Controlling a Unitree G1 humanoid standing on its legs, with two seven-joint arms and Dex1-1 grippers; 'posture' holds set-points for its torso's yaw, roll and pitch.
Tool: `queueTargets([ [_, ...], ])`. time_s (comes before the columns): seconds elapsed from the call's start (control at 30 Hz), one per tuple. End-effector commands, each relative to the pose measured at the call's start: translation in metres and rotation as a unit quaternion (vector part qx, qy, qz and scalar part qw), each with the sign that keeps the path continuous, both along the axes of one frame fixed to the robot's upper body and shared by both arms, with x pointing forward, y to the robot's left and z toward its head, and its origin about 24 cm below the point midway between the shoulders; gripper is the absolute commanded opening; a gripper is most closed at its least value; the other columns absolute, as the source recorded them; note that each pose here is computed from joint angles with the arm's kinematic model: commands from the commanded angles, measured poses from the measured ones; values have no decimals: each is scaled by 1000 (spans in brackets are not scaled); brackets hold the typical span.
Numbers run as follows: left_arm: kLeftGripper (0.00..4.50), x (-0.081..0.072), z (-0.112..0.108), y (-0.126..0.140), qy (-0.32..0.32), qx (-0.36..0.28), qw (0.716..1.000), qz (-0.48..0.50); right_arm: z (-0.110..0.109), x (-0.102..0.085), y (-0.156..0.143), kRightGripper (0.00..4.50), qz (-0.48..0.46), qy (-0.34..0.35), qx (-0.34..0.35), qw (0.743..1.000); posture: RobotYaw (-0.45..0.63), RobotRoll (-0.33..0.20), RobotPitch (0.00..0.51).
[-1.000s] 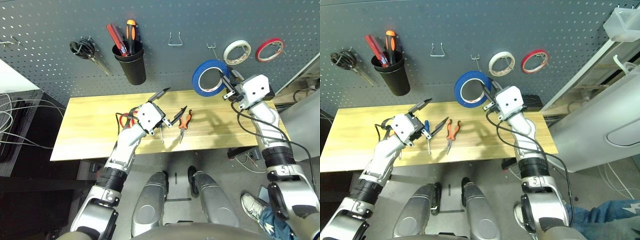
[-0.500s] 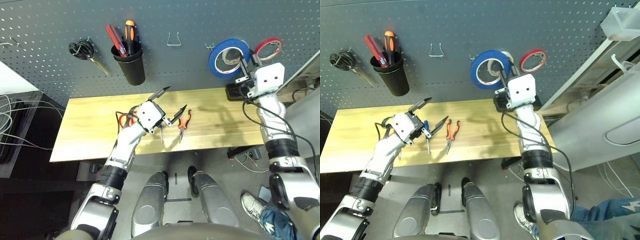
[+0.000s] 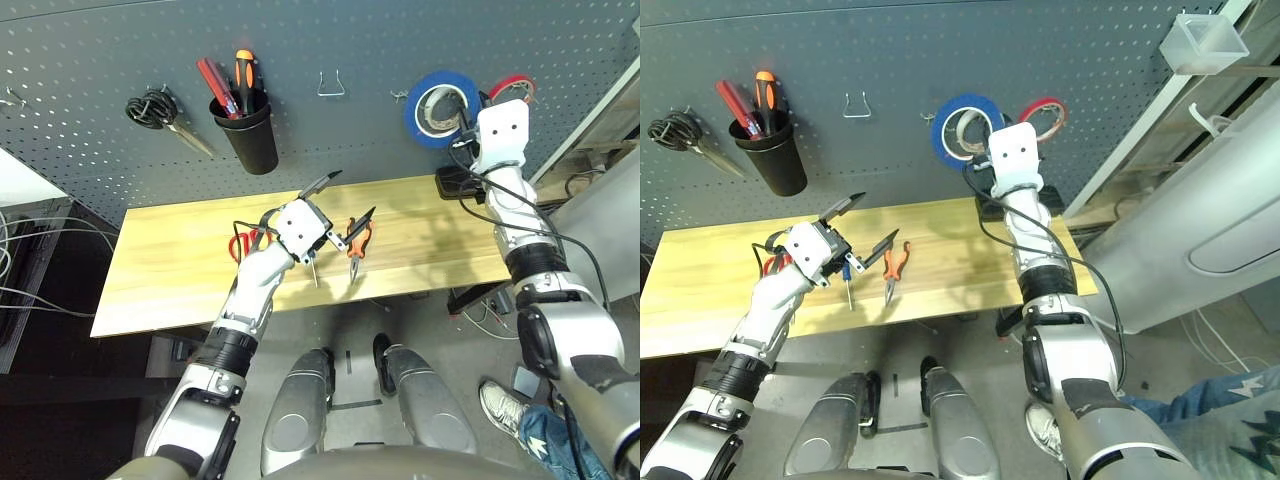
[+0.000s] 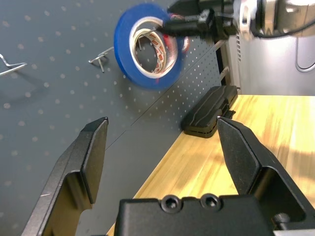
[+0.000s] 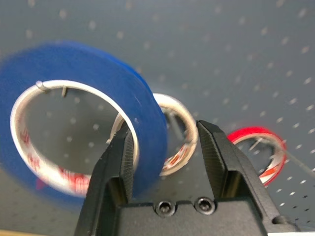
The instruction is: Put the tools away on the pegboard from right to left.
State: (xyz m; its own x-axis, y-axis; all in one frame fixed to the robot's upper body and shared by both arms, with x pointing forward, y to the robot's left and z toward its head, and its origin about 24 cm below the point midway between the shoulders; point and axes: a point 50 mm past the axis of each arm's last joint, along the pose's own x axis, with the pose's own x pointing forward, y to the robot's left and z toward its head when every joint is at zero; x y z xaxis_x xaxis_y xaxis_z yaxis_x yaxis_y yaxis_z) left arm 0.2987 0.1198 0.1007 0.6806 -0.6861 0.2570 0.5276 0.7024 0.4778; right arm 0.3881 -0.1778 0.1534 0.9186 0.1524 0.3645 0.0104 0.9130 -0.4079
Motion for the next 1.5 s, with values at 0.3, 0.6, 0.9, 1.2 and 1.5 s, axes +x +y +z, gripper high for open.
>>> queueTargets([
  [0.3, 4500, -1, -8, 0, 15, 5, 1000, 1, -6, 1, 6, 3270, 27, 18, 18, 999, 68, 0, 202],
  [0.6, 4500, -2, -9, 1, 17, 6, 1000, 2, -24, -8, 3, 4481, 37, 39, 20, 998, 68, 0, 205],
  [0.9, 4500, -2, -12, 2, 24, 6, 1000, 4, -57, -24, -10, 4481, 32, 111, 56, 992, 61, 0, 210],
  [1.2, 4500, 1, -17, 3, 45, 9, 999, 21, -92, -23, -5, 4481, 30, 273, 182, 944, 60, 0, 223],
  [1.5, 4500, 4, -29, 8, 110, 32, 992, 58, -99, -13, 20, 4481, 52, 358, 189, 913, 76, 0, 238],
])
